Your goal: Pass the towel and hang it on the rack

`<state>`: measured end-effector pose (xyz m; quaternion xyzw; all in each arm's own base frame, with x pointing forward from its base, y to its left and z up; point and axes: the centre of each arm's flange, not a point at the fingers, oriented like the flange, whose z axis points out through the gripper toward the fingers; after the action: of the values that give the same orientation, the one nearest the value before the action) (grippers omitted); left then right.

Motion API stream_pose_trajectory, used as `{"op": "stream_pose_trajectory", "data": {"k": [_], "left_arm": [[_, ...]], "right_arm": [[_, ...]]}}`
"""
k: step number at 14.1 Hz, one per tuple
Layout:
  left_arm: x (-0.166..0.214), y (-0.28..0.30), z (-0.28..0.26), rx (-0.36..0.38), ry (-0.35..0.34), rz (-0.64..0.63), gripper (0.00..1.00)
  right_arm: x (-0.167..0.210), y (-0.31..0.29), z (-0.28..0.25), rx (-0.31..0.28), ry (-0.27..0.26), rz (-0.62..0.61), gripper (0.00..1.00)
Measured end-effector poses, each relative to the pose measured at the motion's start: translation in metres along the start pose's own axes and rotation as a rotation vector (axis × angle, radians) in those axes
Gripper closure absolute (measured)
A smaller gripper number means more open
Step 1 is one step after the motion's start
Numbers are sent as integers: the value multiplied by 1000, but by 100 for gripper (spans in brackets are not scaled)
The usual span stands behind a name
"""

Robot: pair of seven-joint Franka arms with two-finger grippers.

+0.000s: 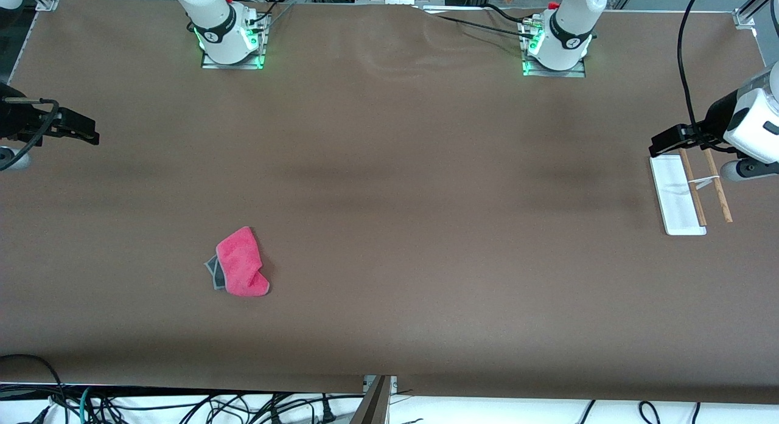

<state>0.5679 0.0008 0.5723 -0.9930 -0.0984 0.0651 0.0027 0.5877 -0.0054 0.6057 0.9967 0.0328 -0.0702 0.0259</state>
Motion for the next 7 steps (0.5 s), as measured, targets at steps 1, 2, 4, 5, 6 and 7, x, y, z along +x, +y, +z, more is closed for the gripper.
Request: {"op": "stream_pose_trajectory", "data": {"k": [1, 2, 4, 5, 6, 7], "left_arm": [[0, 0, 0, 0, 0, 0, 0], [0, 0, 0, 0, 0, 0, 0], [0, 0, 0, 0, 0, -1, 0], [0, -1, 0, 0, -1, -1, 0], [1, -1, 1, 0, -2, -1, 0], [1, -1, 2, 0, -3, -2, 0]], "right_arm": [[0, -1, 0, 0, 0, -2, 0], [0, -3, 0, 0, 1, -5, 0], [1, -4, 0, -1, 3, -7, 0], [1, -4, 0, -1, 3, -7, 0], [1, -4, -1, -1, 4, -7, 0], [1, -4, -1, -1, 4, -7, 0]]}}
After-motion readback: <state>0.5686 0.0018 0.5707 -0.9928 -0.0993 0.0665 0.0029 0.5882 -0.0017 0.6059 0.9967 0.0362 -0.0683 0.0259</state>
